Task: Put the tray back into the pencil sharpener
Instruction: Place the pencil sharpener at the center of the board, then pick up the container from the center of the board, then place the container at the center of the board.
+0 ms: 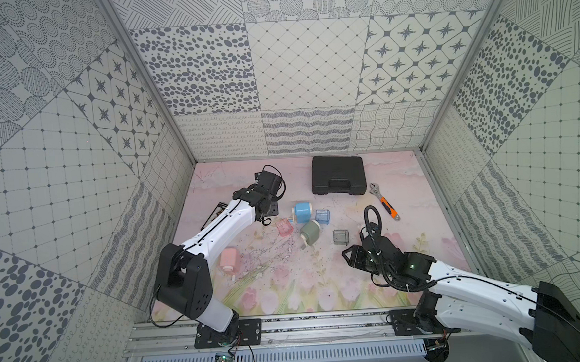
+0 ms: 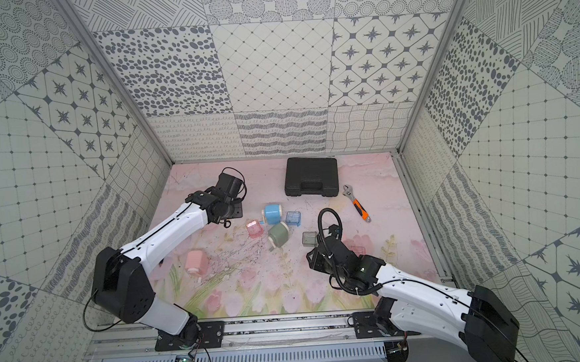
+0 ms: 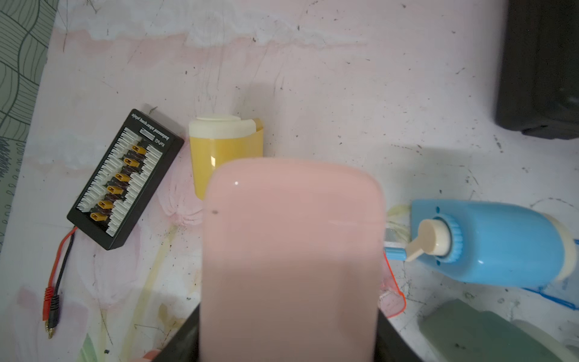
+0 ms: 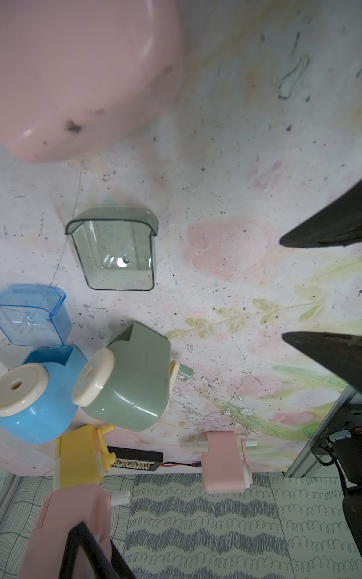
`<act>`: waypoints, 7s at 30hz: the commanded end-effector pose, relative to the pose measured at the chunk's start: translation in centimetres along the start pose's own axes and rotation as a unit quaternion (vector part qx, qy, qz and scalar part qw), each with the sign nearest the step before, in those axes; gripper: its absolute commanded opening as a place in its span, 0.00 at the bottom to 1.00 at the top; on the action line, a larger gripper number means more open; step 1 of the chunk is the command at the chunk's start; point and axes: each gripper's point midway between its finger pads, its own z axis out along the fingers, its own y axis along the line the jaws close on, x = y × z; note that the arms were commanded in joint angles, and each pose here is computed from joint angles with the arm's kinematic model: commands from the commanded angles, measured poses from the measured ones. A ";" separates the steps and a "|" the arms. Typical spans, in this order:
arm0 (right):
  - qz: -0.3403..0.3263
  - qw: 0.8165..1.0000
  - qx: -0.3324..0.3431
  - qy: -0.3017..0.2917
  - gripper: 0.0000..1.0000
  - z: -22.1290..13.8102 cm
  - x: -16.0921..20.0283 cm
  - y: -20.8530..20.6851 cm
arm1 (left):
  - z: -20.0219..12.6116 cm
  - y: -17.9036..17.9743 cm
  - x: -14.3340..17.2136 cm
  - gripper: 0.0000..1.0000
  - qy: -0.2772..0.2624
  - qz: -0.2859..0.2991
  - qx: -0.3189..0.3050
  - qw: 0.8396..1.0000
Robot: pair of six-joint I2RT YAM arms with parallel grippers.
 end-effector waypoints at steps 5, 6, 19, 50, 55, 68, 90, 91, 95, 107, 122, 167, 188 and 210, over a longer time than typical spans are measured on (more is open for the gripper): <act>0.011 1.000 -0.005 -0.008 0.45 0.1 -0.2 0.0 | 4.7 -1.3 -1.0 0.00 0.012 -0.069 0.024 0.997; 0.013 1.000 -0.004 -0.007 0.45 0.1 -0.1 -0.1 | 5.1 -1.3 -0.9 0.00 0.014 -0.068 0.021 0.997; 0.013 1.000 0.007 0.000 0.45 0.2 0.4 -1.0 | 9.1 -3.2 -0.4 0.00 0.043 -0.041 0.037 0.998; -0.033 0.999 0.022 0.004 0.46 -0.7 -0.4 0.0 | 1.4 -3.9 -2.8 0.83 -0.031 0.009 0.111 0.993; -0.093 0.995 0.022 -0.001 0.44 -0.8 -2.1 3.3 | -3.5 -1.9 -3.3 0.82 -0.095 0.006 0.131 0.987; -0.312 0.947 -0.034 0.066 0.42 8.4 -3.2 18.1 | -12.5 12.5 0.4 0.77 -0.222 -0.159 -0.040 0.961; -0.386 0.911 0.071 0.122 0.43 21.1 -1.1 20.1 | -16.0 16.5 3.8 0.78 -0.239 -0.186 -0.066 0.951; -0.387 0.910 0.078 0.123 0.43 21.2 -1.0 19.8 | -15.9 16.4 3.8 0.78 -0.237 -0.186 -0.066 0.951; -0.388 0.908 0.094 0.125 0.43 22.0 -0.8 18.8 | -15.8 16.6 3.8 0.78 -0.235 -0.192 -0.074 0.950; -0.384 0.906 0.117 0.135 0.35 24.2 -0.3 17.3 | -15.5 16.6 3.6 0.78 -0.234 -0.190 -0.082 0.950; -0.395 0.900 0.127 0.130 0.20 25.3 -0.7 17.2 | -15.3 16.4 3.8 0.79 -0.228 -0.176 -0.080 0.954; -0.592 0.788 -0.096 0.137 0.00 6.4 7.6 9.7 | -12.9 13.5 4.5 0.79 -0.203 -0.084 -0.025 0.975; -0.728 0.638 -0.075 0.237 0.06 8.2 10.3 4.5 | -10.1 10.5 1.9 0.96 -0.205 0.023 -0.021 0.978; -0.522 0.842 -0.115 -0.069 0.56 0.8 1.0 13.1 | -6.3 12.3 11.2 0.97 0.047 -0.169 -0.047 0.983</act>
